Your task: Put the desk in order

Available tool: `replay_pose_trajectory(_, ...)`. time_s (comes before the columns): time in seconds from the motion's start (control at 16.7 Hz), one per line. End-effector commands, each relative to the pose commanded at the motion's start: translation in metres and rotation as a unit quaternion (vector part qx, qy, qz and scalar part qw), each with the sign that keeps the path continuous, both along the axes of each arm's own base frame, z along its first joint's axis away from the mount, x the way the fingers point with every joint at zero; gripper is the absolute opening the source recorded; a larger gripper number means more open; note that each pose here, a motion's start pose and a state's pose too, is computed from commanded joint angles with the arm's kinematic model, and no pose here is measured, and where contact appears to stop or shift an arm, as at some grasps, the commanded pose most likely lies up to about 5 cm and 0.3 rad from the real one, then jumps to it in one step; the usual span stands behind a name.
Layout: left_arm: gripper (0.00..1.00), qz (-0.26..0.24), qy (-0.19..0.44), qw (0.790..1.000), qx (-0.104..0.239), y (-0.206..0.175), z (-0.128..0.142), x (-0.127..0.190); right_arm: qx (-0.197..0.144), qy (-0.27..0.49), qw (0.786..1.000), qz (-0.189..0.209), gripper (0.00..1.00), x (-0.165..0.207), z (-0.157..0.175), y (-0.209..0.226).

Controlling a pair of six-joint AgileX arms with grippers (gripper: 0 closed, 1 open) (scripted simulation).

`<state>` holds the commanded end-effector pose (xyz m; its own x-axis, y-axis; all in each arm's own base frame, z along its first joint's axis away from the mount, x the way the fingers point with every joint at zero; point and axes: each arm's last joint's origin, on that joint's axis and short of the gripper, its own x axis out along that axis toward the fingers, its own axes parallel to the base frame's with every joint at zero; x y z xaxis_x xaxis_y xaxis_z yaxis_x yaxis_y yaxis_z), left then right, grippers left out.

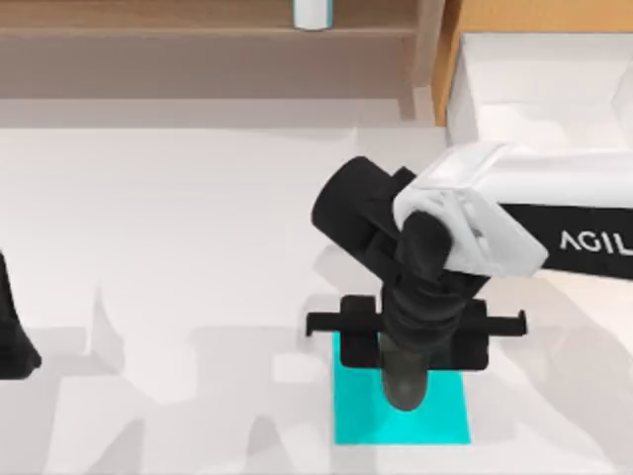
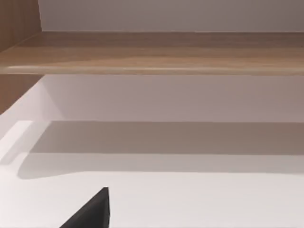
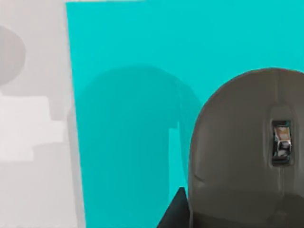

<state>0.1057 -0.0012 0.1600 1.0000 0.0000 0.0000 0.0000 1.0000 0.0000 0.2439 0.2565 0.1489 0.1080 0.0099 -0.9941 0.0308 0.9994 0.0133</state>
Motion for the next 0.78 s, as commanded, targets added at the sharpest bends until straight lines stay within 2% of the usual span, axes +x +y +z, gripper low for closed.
replay_pose_trajectory(0.78, 1.0, 0.0, 0.0, 1.0, 0.0, 0.0, 0.0, 0.0, 0.036, -0.037, 0.999, 0.001, 0.0, 0.004, 0.024, 0.005)
